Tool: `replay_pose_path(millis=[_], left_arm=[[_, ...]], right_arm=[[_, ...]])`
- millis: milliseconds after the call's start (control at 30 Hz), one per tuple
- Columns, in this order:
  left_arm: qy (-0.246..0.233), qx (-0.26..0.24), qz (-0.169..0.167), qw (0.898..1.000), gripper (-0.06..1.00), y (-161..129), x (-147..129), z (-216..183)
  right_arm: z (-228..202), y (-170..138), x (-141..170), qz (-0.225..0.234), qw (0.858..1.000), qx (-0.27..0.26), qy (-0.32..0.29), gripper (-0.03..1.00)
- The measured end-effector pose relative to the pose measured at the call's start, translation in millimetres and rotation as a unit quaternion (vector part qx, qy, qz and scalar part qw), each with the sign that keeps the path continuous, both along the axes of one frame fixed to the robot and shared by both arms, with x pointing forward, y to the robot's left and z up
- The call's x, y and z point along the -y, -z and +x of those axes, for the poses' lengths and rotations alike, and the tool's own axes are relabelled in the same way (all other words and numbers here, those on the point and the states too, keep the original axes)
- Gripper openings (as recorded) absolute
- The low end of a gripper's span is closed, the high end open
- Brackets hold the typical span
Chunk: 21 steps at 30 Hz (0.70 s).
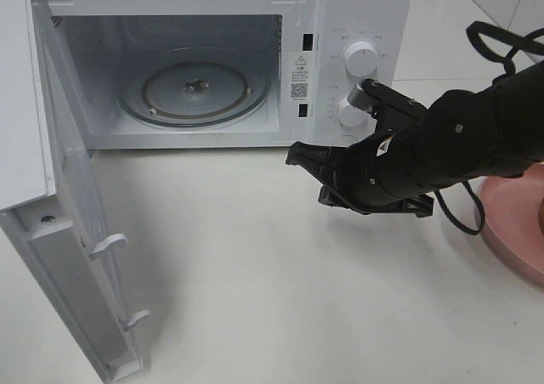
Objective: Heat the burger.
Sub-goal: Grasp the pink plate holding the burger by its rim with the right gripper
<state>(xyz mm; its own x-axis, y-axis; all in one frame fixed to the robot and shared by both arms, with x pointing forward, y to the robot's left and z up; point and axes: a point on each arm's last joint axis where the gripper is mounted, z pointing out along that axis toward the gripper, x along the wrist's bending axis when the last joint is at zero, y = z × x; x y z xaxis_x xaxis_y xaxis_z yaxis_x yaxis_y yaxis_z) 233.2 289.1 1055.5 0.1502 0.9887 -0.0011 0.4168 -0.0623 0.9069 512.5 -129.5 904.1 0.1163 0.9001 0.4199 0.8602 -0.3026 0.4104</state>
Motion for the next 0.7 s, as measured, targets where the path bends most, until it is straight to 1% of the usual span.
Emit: replay_pose_path(millis=[33,67,100,133,167,200,233,267,367,400,433,467,500,667,700], left_arm=[[0.0,0.0,0.0,1.0,0.94,0.0,0.0,0.0],[0.0,0.0,0.0,1.0,0.94,0.0,0.0,0.0],[0.0,0.0,0.0,1.0,0.94,0.0,0.0,0.0],[0.0,0.0,0.0,1.0,0.94,0.0,0.0,0.0],[0.0,0.0,0.0,1.0,0.94,0.0,0.0,0.0],[0.0,0.0,0.0,1.0,0.94,0.0,0.0,0.0],[0.0,0.0,0.0,1.0,0.94,0.0,0.0,0.0],[0.0,0.0,0.0,1.0,0.94,0.0,0.0,0.0],[0.0,0.0,0.0,1.0,0.94,0.0,0.0,0.0],[0.0,0.0,0.0,1.0,0.94,0.0,0.0,0.0],[0.0,0.0,0.0,1.0,0.94,0.0,0.0,0.0],[0.0,0.0,0.0,1.0,0.94,0.0,0.0,0.0],[0.0,0.0,0.0,1.0,0.94,0.0,0.0,0.0],[0.0,0.0,0.0,1.0,0.94,0.0,0.0,0.0],[0.0,0.0,0.0,1.0,0.94,0.0,0.0,0.0]], right_arm=[[-3.9,-4.8,0.8,-0.023,0.999,0.002,-0.043,0.04],[-3.9,-4.8,0.8,-0.023,0.999,0.002,-0.043,0.04],[-8.3,-10.4,2.1,-0.046,0.995,0.002,-0.083,0.05],[-10.6,-13.3,3.0,-0.059,0.993,0.002,-0.104,0.05],[-10.6,-13.3,3.0,-0.059,0.993,0.002,-0.104,0.05],[-15.3,-18.5,5.5,-0.082,0.987,-0.001,-0.139,0.05],[-17.8,-21.2,7.2,-0.096,0.983,-0.003,-0.156,0.05],[-22.3,-25.6,10.9,-0.122,0.975,-0.009,-0.186,0.06],[-24.8,-27.2,12.9,-0.133,0.972,-0.016,-0.195,0.06],[-28.9,-32.5,17.0,-0.154,0.964,-0.021,-0.215,0.06],[-30.8,-35.1,18.8,-0.162,0.961,-0.024,-0.221,0.07],[-30.8,-35.1,18.8,-0.162,0.961,-0.024,-0.221,0.07],[-33.9,-40.5,21.9,-0.173,0.957,-0.026,-0.229,0.07],[-41.3,-52.1,27.1,-0.182,0.955,-0.036,-0.234,0.08],[-45.9,-58.2,30.5,-0.188,0.952,-0.043,-0.237,0.09]])
